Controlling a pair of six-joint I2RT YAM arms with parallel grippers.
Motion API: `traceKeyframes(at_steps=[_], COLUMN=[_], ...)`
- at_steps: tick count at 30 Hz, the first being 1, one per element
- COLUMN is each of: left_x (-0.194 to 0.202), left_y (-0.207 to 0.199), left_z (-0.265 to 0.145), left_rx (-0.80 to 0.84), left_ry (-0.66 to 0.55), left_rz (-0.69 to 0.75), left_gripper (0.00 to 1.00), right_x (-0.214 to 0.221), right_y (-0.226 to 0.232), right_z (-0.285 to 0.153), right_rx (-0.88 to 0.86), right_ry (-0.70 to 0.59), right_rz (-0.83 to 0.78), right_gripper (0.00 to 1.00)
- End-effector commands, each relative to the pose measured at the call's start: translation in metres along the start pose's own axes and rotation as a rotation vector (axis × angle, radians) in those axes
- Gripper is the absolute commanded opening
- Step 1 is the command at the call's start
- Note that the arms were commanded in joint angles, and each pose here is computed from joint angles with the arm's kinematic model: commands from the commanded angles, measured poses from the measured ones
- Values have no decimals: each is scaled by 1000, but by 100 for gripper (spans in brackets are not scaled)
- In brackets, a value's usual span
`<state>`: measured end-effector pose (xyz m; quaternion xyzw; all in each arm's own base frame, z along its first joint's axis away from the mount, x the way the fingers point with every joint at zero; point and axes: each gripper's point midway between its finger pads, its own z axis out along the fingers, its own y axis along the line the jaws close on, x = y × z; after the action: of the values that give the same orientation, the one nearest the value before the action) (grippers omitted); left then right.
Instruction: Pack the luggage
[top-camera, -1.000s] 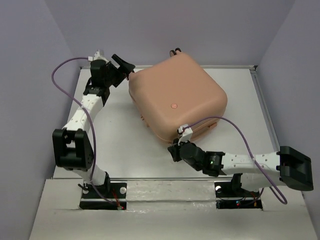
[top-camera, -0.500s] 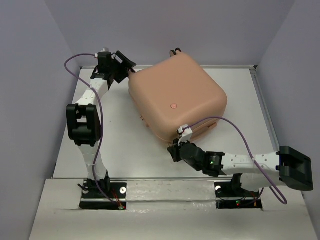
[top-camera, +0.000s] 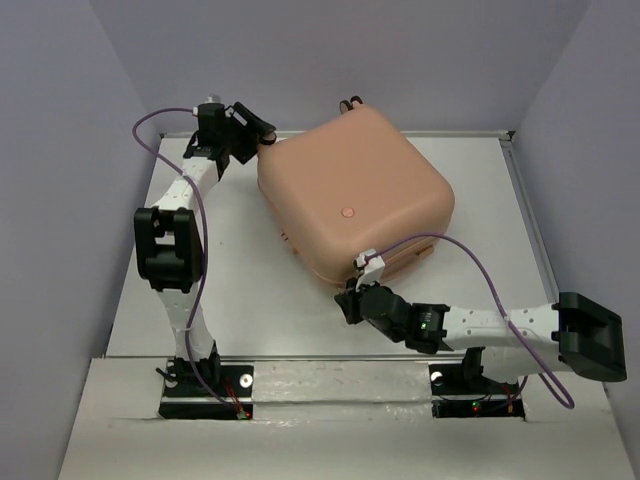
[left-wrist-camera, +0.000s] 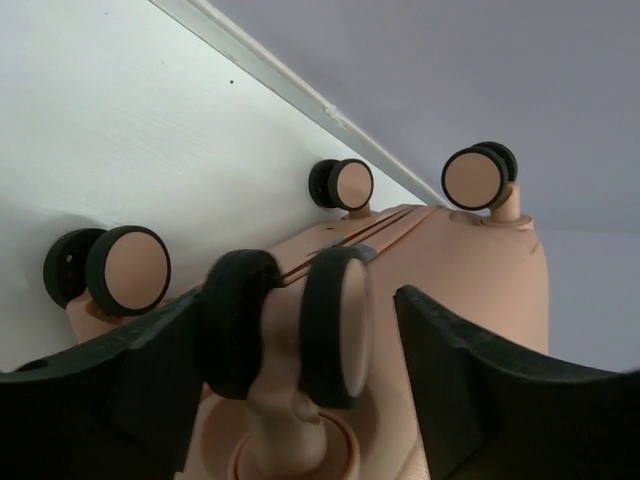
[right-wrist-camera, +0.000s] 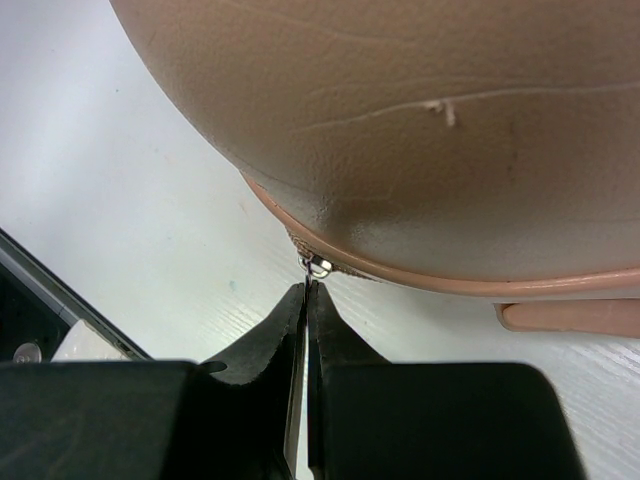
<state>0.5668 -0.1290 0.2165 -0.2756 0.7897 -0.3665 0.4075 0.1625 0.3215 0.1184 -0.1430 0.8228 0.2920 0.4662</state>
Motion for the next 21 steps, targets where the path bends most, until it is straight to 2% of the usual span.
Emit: traceKeyframes(at_steps=[1,4,5,6,7,9,14,21], left_x=[1,-1,2,-1,-3,-1,-12,5], left_y=[-41,-44,-39,-43,-45,-37,-23,54], left_z=[-2,-6,-7,-8,-11,-16,-38,-119], left_rx=[147,180,176,194,217,220,232,161], left_ry=[4,-27,-28,-41,-58,-77,-168,-334], left_rz=[-22,-54,-73,-67,-77,-91,-88,-131], left_gripper=[73,57,44,36,22,8,6,6], right_x=[-2,-5,-7,-9,-11,-15,-36,-104], right_y=[34,33,34,31,29,27,16,-23], right_z=[-6,-7,-7,-6,-5,-4,0,6], right_rx=[-129,-124,-125,-116,-118,-121,-148,-164], right_ry=[0,-13,-16,-20,-20,-25,-60,-180], right_rz=[31,34,35,38,42,49,77,116], right_gripper=[7,7,7,7,7,7,7,7])
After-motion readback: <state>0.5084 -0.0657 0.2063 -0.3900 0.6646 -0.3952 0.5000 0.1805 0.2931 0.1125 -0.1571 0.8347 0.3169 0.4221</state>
